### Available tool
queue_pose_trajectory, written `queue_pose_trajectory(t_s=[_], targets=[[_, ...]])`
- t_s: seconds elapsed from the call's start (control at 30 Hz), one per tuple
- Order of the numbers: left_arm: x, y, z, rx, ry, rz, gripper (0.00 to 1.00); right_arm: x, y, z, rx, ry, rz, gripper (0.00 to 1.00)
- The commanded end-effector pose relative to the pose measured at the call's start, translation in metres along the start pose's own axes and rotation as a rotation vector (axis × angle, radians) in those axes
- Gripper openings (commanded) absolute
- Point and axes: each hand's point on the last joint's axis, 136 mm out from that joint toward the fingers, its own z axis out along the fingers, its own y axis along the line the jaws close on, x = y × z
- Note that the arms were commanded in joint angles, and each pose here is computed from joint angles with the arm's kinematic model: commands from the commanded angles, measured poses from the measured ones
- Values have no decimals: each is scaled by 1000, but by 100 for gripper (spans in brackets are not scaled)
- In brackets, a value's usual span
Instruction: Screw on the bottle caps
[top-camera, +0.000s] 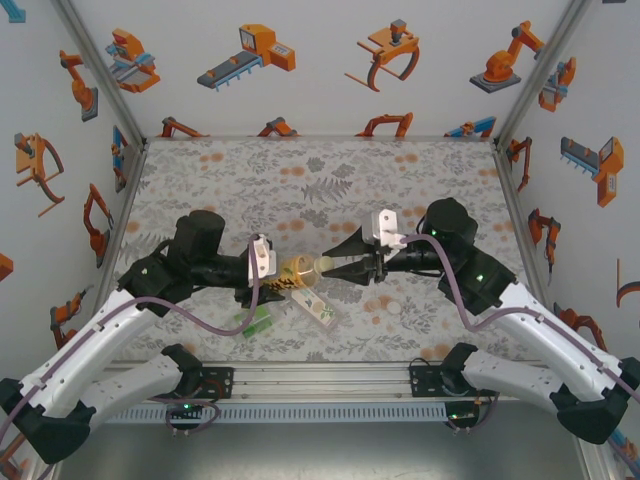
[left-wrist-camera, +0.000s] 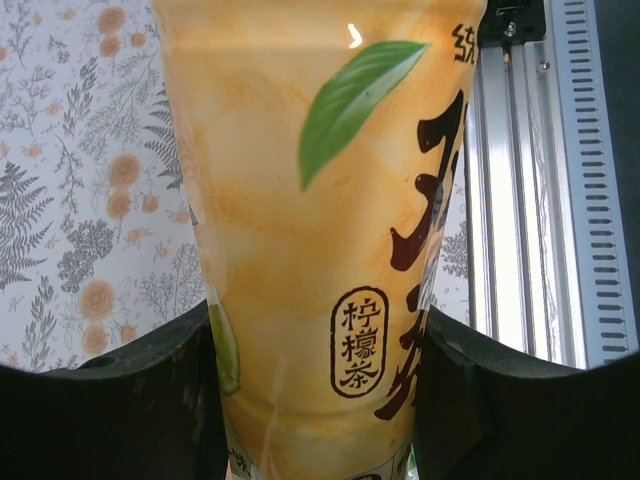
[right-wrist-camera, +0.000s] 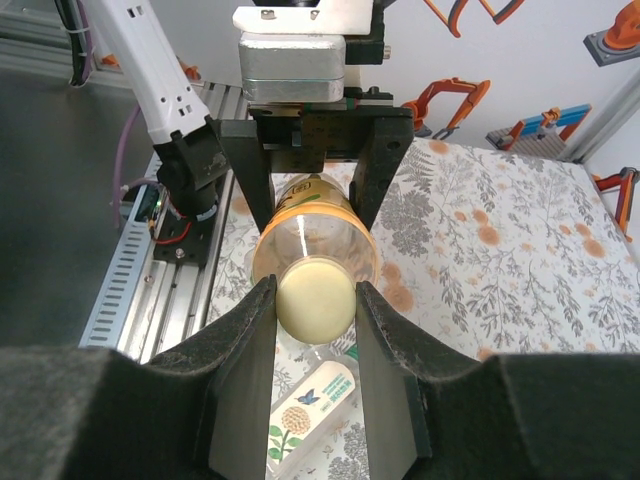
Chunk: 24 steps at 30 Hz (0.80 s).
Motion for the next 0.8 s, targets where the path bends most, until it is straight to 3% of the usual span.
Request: queue_pose_trajectory(t_s=[0.0,0.77], targets=[[-16,0,-3,-7,-72,24,0,-22,6,-5,-8,-43,-60,0],[-14,1,1,-9,-81,36,0,-14,3,-9,39,-20,-59,4]])
